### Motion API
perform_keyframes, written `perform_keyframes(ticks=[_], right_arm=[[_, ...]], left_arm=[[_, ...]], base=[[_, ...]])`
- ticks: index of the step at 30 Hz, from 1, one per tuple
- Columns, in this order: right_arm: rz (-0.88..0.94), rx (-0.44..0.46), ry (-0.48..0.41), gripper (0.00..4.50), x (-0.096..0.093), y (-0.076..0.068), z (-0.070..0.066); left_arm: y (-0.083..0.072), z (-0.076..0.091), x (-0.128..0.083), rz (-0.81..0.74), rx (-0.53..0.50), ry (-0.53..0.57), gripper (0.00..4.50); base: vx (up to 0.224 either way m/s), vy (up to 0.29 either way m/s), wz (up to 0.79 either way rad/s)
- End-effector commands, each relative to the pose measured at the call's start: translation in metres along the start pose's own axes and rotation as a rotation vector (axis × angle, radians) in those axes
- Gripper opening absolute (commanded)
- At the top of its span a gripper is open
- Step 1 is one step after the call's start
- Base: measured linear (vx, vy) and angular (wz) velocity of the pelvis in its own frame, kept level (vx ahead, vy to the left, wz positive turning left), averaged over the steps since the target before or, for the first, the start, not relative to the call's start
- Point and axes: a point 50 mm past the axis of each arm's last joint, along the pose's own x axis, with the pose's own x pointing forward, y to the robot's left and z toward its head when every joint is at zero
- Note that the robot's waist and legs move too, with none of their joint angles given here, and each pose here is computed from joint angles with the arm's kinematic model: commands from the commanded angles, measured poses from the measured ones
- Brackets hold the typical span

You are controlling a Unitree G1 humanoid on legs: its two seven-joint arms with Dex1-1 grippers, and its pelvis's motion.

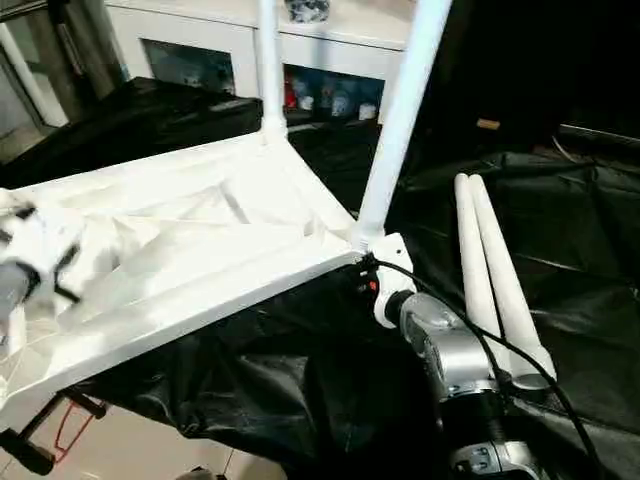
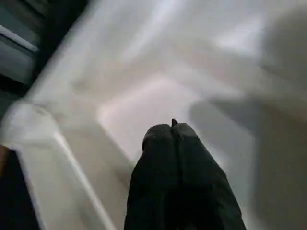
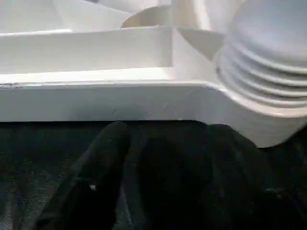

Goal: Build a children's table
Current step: Rotate table base

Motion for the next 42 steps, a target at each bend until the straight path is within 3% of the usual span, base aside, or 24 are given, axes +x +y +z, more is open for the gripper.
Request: perform_keyframes(ticks=[1, 9, 10, 14, 15, 19, 21, 22, 25, 26, 30, 34, 37, 40, 42], right_arm=[[0.003, -0.015, 0.012, 2.45, 0.007, 0.002, 0.004], [0.0, -0.009, 0.019, 1.84, 0.02, 0.002, 0.006], [0.008, -0.013, 0.019, 1.7, 0.024, 0.004, 0.009], [0.025, -0.03, 0.017, 1.43, 0.029, 0.006, 0.012], [0.036, -0.038, 0.013, 1.34, 0.032, 0.008, 0.015], [0.051, -0.046, 0.007, 0.9, 0.035, 0.01, 0.018], [0.057, -0.049, 0.006, 0.9, 0.035, 0.01, 0.019], [0.057, -0.052, 0.006, 0.66, 0.035, 0.009, 0.019], [0.052, -0.058, 0.007, 0.53, 0.034, 0.007, 0.018], [0.042, -0.062, 0.006, 0.42, 0.033, 0.004, 0.018], [0.025, -0.066, 0.001, 0.11, 0.031, 0.0, 0.019], [-0.029, -0.081, -0.024, 0.05, 0.023, -0.011, 0.024], [-0.053, -0.087, -0.045, 0.05, 0.019, -0.016, 0.029], [-0.147, -0.086, -0.088, 0.05, 0.01, -0.028, 0.04], [-0.2, -0.083, -0.097, 0.05, 0.007, -0.034, 0.044]], left_arm=[[-0.015, 0.004, -0.001, -0.127, 0.02, 0.0, 0.0], [-0.051, 0.012, -0.008, -0.474, 0.043, -0.055, 0.0], [-0.062, 0.019, -0.013, -0.61, 0.049, -0.096, 0.0], [-0.077, 0.031, -0.02, -0.775, 0.077, -0.181, 0.0], [-0.087, 0.04, -0.022, -0.874, 0.09, -0.225, 0.0], [-0.1, 0.054, -0.022, -0.991, 0.098, -0.279, 0.0], [-0.108, 0.065, -0.018, -1.033, 0.111, -0.309, 0.0], [-0.111, 0.071, -0.014, -1.037, 0.116, -0.322, 0.0], [-0.117, 0.084, -0.005, -1.023, 0.148, -0.35, 0.0], [-0.121, 0.098, 0.006, -0.982, 0.169, -0.379, 0.0], [-0.124, 0.108, 0.013, -0.944, 0.164, -0.401, 0.0], [-0.127, 0.126, 0.031, -0.801, 0.161, -0.439, 0.0], [-0.125, 0.13, 0.038, -0.716, 0.161, -0.458, 0.0], [-0.12, 0.139, 0.046, -0.582, 0.091, -0.5, 0.0], [-0.121, 0.142, 0.044, -0.593, 0.073, -0.526, 0.0]], base=[[0.0, 0.0, 0.0], [0.0, 0.0, 0.0], [0.0, 0.0, 0.0], [0.0, 0.0, 0.0], [0.0, 0.0, 0.0], [0.0, 0.0, 0.0], [0.0, 0.0, 0.0], [0.0, 0.0, 0.0], [0.0, 0.0, 0.0], [0.0, 0.0, 0.0], [0.0, 0.0, 0.0], [0.0, 0.0, 0.0], [0.0, 0.0, 0.0], [0.0, 0.0, 0.0], [0.0, 0.0, 0.0]])
